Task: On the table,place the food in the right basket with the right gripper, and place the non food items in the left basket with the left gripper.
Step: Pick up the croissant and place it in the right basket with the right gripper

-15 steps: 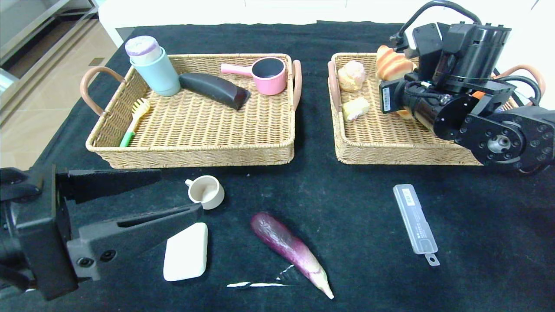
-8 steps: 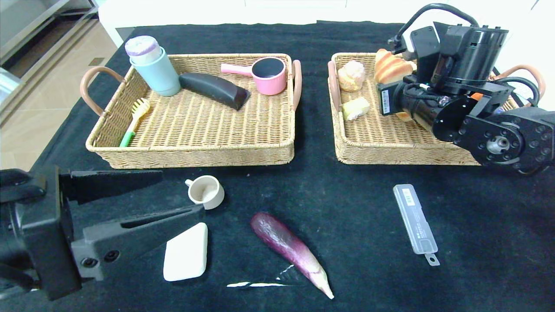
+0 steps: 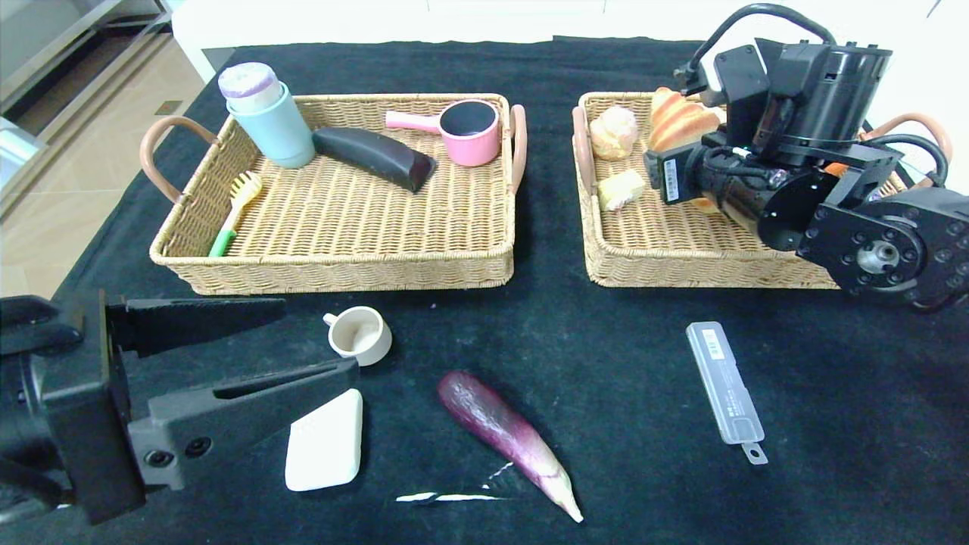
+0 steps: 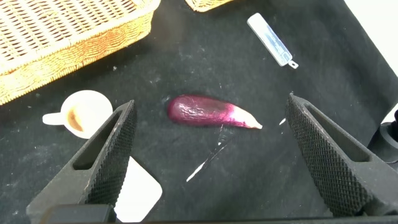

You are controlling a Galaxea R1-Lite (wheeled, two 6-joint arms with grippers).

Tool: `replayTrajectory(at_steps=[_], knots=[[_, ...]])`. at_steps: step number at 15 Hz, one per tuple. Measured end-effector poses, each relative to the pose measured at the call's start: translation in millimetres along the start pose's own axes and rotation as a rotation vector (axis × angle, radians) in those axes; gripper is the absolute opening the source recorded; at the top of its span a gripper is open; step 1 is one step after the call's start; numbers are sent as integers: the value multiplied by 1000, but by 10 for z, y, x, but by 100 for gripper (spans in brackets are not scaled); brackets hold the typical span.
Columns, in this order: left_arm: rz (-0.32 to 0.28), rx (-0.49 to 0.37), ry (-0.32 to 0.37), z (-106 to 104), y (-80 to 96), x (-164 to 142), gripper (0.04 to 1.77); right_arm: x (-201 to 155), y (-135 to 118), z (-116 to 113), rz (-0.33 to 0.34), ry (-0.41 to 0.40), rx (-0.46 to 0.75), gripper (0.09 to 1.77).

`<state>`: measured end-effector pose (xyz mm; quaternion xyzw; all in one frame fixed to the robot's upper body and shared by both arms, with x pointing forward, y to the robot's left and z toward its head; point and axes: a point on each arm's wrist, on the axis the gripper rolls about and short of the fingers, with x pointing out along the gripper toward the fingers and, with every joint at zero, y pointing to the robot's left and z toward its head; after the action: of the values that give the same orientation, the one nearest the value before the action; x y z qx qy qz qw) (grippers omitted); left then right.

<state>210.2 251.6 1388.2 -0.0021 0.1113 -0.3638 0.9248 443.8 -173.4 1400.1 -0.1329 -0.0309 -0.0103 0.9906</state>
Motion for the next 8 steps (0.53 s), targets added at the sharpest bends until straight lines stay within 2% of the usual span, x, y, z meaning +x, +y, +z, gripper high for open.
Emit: replayTrajectory(at_steps=[8], knots=[[1, 4, -5, 7, -2, -13, 172, -55, -9, -30, 9, 13, -10, 163]])
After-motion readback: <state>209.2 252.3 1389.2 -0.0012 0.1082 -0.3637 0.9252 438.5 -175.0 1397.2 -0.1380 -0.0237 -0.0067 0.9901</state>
